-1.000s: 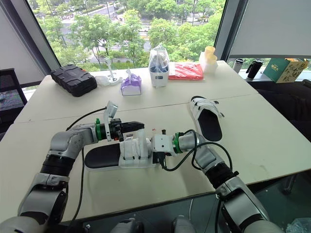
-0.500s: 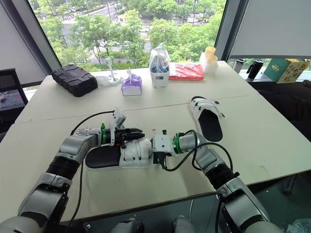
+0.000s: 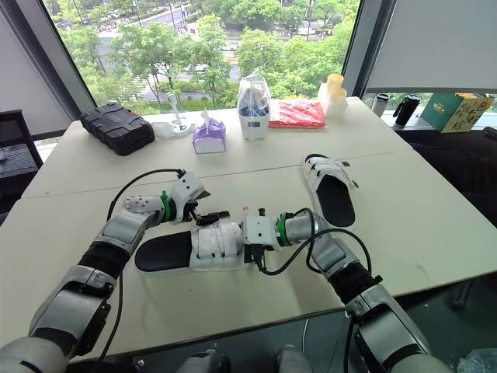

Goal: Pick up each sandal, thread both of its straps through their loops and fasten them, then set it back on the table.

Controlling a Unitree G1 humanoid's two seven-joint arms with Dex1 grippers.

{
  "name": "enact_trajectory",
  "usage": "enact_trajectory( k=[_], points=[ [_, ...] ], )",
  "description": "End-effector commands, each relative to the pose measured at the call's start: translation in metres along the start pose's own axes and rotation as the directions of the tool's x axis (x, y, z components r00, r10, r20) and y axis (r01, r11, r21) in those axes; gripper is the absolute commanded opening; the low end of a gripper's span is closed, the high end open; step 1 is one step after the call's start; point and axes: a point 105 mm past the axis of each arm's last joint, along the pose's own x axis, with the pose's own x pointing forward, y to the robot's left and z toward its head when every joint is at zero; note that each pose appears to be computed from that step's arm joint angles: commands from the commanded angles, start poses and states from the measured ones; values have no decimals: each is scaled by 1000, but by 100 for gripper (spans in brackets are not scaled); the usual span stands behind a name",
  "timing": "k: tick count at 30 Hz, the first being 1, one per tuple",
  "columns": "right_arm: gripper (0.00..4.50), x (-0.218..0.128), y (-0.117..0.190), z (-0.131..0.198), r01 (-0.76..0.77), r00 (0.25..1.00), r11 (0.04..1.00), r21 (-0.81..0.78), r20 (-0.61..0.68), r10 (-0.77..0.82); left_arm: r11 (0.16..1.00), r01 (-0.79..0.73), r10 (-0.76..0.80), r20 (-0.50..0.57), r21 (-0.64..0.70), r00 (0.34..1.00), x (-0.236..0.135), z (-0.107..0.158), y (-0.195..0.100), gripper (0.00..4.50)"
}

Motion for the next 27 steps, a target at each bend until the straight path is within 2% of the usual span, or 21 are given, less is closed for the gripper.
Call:
enact_trajectory(
  k=[1, 4, 10, 13, 16, 23, 27],
  points=[
    [0, -3, 8, -17, -23, 997, 999, 37, -71, 25, 999, -35, 35, 31, 27, 999, -17, 5, 13, 446],
    [0, -11, 4, -12, -2, 998, 1000, 22, -64, 3, 989, -52, 32, 145, 136, 989, -37, 26, 16, 446],
    [0, -30, -3, 5, 44, 999, 999, 28, -31, -43, 937, -103, 37, 199, 333, 979, -64, 32, 18, 446],
    [0, -48, -6, 18, 82, 997, 996, 44, -8, -81, 827, -108, -41, 251, 551, 967, -85, 36, 3, 446],
    [0, -73, -8, 24, 122, 992, 989, 88, -21, -121, 678, -12, -207, 207, 735, 956, -103, 24, -27, 446],
    [0, -98, -11, 32, 181, 983, 970, 164, -32, -178, 490, 28, -368, 178, 871, 913, -107, 21, -54, 446],
    [0, -103, -12, 32, 213, 977, 963, 162, -52, -207, 465, 7, -410, 208, 885, 888, -97, 27, -63, 446]
  ],
)
